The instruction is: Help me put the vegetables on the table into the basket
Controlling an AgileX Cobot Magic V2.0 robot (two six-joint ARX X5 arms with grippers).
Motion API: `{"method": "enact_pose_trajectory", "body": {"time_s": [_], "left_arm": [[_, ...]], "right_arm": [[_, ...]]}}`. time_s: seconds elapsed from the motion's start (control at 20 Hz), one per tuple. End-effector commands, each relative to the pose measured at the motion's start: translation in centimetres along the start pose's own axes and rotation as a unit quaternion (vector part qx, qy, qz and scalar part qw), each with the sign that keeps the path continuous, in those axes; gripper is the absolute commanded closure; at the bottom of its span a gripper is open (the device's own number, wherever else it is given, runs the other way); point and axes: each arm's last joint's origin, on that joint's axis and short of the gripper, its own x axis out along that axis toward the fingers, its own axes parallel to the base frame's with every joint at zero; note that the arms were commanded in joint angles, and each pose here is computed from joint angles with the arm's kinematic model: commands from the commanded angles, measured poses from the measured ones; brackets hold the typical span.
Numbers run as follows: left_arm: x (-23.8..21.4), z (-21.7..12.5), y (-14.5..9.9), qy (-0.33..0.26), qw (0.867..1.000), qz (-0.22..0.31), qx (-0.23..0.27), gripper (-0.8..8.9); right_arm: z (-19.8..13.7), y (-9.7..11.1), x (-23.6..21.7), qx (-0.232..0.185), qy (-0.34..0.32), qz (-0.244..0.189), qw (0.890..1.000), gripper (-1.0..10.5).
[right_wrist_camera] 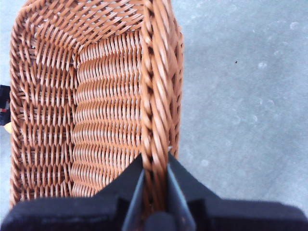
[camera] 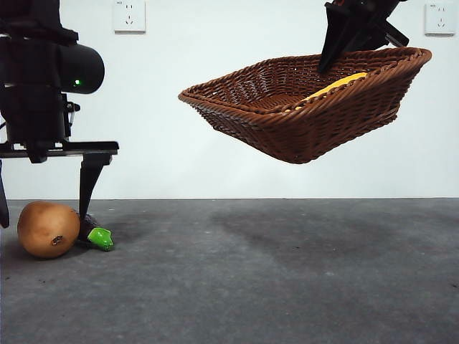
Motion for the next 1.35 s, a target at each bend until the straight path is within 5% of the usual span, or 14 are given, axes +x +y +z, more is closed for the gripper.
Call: {"method": "enact_pose_trajectory", "body": {"time_s": [0.05,0.3,0.65,0.9,1.15,1.35], "left_arm": [[1.0,0.0,0.0,0.013,1.000,0.012,-0.003,3.86],[1.0,0.0,0.0,0.014,1.000,0.012,0.004,8.24],[0.3,-0.4,0.2,0.021,0.999,0.012,0.033,8.22],[-5.1,-0.7,1.2,-0.063,0.995,-0.033,0.076,8.22],[-12.1,-2.5,3.1,-0.181,0.964,-0.077,0.181,8.22],[-16.8,-4.8,4.0,-0.252,0.914,-0.183,0.259,8.22]], "right_arm": [[0.2,0.2,-0.2,-0.008,-0.011,0.006,1.000,9.6],[0.3,0.2,-0.3,-0.010,-0.017,0.003,1.000,9.6],[0.3,0.2,-0.2,-0.010,-0.017,0.003,1.000,9.6],[0.3,0.2,-0.2,-0.008,-0.016,0.004,1.000,9.6],[-0.1,0.3,-0.2,0.001,0.002,0.006,1.000,9.6],[-0.1,0.7,0.3,0.020,0.010,0.012,1.000,9.6]]}}
